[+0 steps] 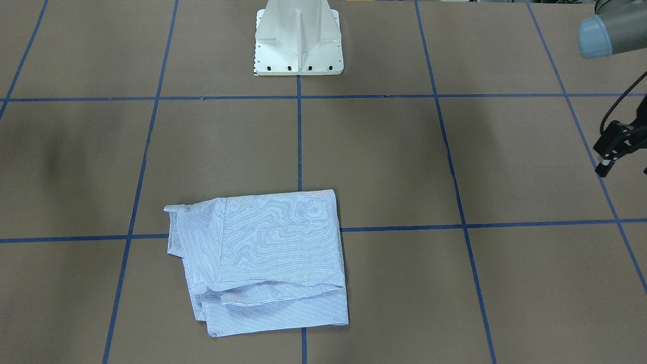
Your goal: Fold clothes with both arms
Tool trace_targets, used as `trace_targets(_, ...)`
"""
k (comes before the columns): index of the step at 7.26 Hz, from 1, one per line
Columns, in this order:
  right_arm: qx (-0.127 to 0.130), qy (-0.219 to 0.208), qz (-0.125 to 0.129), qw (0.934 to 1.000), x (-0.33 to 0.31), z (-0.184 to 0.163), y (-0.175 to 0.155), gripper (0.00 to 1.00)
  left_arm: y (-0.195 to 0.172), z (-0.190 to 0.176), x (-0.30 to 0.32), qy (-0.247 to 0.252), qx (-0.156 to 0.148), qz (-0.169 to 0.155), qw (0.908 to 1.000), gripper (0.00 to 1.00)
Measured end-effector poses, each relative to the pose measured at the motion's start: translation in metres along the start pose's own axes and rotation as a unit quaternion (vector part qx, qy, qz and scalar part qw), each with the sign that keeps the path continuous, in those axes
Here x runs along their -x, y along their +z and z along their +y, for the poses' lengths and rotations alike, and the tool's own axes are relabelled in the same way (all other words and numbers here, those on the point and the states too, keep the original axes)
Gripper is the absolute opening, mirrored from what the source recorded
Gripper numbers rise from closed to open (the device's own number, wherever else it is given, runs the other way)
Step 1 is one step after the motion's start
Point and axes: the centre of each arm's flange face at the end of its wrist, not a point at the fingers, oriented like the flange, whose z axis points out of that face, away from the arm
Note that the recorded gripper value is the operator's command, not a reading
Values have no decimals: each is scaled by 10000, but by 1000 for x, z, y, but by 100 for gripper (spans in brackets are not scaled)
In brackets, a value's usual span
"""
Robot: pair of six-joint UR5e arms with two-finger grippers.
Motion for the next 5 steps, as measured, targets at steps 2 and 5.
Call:
trace_targets(2,34,205,-84,9997,-24,15,1,100,-8,24,59,-216,99,9,9997,100)
trace_targets(5,259,589,123,9979,-73,60,20,100,21,77,127,-313,552,-405,9972,100)
